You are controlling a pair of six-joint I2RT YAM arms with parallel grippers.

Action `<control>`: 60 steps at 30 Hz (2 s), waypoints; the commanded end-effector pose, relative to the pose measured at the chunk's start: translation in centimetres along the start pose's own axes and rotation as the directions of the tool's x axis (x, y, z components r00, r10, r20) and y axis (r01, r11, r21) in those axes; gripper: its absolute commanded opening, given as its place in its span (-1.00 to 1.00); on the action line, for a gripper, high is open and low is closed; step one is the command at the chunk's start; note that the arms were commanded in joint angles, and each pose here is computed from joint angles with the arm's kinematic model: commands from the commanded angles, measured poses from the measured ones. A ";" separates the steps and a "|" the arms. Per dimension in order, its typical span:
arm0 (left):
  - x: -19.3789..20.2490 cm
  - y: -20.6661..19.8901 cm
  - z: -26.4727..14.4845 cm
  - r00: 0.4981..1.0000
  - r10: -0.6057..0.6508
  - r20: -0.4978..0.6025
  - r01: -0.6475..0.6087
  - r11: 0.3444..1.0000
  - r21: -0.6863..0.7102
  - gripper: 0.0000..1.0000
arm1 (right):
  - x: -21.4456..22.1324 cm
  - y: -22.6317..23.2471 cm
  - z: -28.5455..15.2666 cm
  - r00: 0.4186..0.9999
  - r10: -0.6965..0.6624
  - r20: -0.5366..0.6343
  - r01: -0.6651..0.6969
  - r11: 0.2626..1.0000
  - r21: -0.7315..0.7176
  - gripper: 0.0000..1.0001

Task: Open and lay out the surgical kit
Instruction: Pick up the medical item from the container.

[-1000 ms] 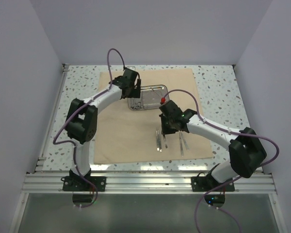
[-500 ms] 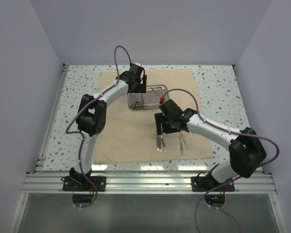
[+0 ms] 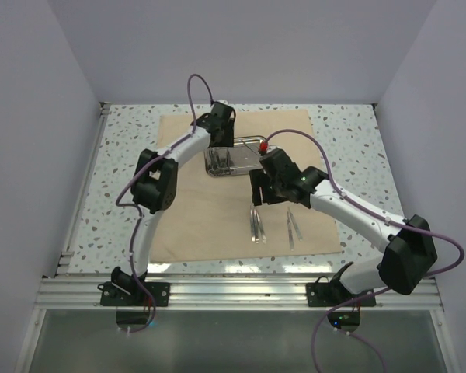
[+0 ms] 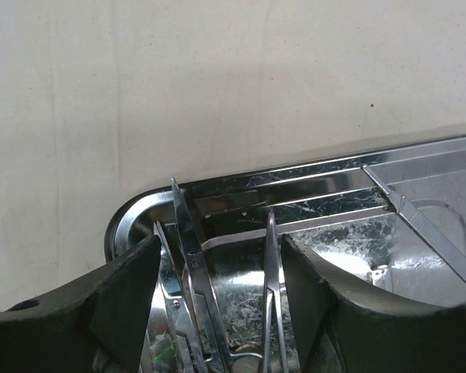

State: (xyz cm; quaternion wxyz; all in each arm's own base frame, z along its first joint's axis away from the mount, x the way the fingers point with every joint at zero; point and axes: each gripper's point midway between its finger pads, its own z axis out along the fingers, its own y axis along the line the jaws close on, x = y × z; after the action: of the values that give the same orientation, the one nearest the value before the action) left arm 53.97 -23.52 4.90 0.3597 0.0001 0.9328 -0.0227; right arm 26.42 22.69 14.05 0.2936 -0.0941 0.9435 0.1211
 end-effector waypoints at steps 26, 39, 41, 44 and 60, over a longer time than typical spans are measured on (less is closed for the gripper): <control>0.9 0.4 4.6 0.995 -0.098 -0.032 0.098 0.995 -0.012 -0.67 | 1.3 -4.7 -1.7 0.999 0.035 -0.002 -0.035 0.993 0.113 0.24; -3.9 0.3 0.8 0.994 -0.077 0.071 0.077 0.997 0.007 -1.00 | 1.5 -4.7 -1.8 0.999 0.054 0.004 -0.054 0.994 0.098 0.18; -6.1 0.3 -0.9 0.989 -0.082 0.125 0.080 0.997 0.019 -1.00 | 1.4 -4.7 -1.9 0.998 0.058 0.010 -0.059 0.994 0.095 0.17; -8.8 0.2 -3.3 0.978 -0.083 0.190 0.077 0.996 0.037 -1.00 | 1.3 -4.5 -2.0 0.998 0.058 0.012 -0.059 0.995 0.086 0.15; -14.9 0.6 -12.5 0.932 -0.104 0.347 0.077 0.993 0.091 -1.00 | 1.5 -4.1 -2.4 0.997 0.070 0.018 -0.071 0.996 0.055 0.09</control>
State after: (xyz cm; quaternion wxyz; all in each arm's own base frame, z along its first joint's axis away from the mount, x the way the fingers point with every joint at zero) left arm 57.42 -23.09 19.39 0.4841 -0.0306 0.8718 -0.0690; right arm 24.87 17.64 13.26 0.2835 -0.0573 0.9532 0.0876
